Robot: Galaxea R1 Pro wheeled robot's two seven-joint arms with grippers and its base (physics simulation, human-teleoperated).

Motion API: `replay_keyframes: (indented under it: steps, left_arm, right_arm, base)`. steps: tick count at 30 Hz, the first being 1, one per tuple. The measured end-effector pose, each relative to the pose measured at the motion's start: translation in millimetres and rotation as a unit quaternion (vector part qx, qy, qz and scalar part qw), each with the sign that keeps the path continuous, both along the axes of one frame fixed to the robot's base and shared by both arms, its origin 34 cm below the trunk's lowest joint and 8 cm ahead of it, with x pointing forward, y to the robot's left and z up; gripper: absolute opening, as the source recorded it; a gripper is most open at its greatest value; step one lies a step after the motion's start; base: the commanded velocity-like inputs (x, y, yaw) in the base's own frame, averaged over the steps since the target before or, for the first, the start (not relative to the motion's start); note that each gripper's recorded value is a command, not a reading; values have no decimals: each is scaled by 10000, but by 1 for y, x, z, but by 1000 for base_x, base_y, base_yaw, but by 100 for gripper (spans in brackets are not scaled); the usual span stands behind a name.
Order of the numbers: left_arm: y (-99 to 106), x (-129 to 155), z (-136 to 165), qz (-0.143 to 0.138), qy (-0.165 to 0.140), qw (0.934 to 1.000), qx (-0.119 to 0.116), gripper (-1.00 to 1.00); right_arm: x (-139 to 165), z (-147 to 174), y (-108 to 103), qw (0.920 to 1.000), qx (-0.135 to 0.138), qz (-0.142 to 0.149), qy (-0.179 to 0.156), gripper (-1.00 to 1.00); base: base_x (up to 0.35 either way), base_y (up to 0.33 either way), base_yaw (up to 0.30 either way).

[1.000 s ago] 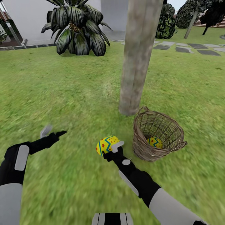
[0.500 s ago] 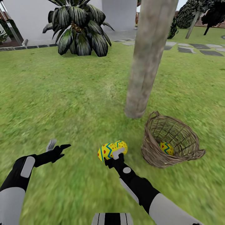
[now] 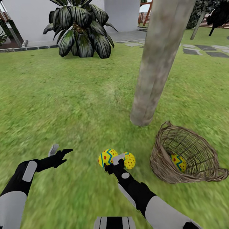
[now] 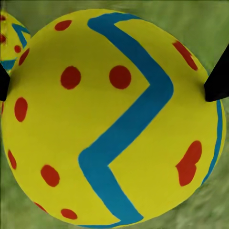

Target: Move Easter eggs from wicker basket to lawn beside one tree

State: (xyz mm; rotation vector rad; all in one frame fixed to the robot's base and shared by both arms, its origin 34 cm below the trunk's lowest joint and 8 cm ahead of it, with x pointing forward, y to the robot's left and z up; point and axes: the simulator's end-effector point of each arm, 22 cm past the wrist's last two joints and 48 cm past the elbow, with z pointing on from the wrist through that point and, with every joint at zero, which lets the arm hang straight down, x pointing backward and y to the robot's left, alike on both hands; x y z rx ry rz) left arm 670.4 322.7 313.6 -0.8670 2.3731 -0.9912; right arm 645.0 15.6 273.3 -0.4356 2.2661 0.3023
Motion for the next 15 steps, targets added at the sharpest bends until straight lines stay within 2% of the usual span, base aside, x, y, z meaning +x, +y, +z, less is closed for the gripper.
replay_keyframes:
  steps: [3, 5, 9, 11, 15]
  left_arm:
    - [-2, -5, -7, 2, 101, 9999, -33, 100]
    - [-1, -5, -9, 35, 81, 10000, -5, 100]
    - [1, -2, -9, 89, -5, 9999, 53, 100]
    - [1, -2, -9, 91, -9, 9999, 56, 100]
    - [-4, -2, -10, 78, -6, 10000, 26, 100]
  right_arm:
    - [43, 1, -29, 9992, -383, -96, -103, -100]
    - [58, 5, -38, 9986, -486, -139, -139, -100]
    - [64, 6, -44, 9988, -339, -344, -27, -100]
    - [66, 8, -42, 9989, -265, -374, -93, -100]
    - [67, 12, -36, 9993, -146, -292, -177, -100]
  base:
    - [6, 0, 0]
    - [1, 0, 0]
    - [159, 0, 0]
    - [304, 23, 0]
    - [265, 196, 0]
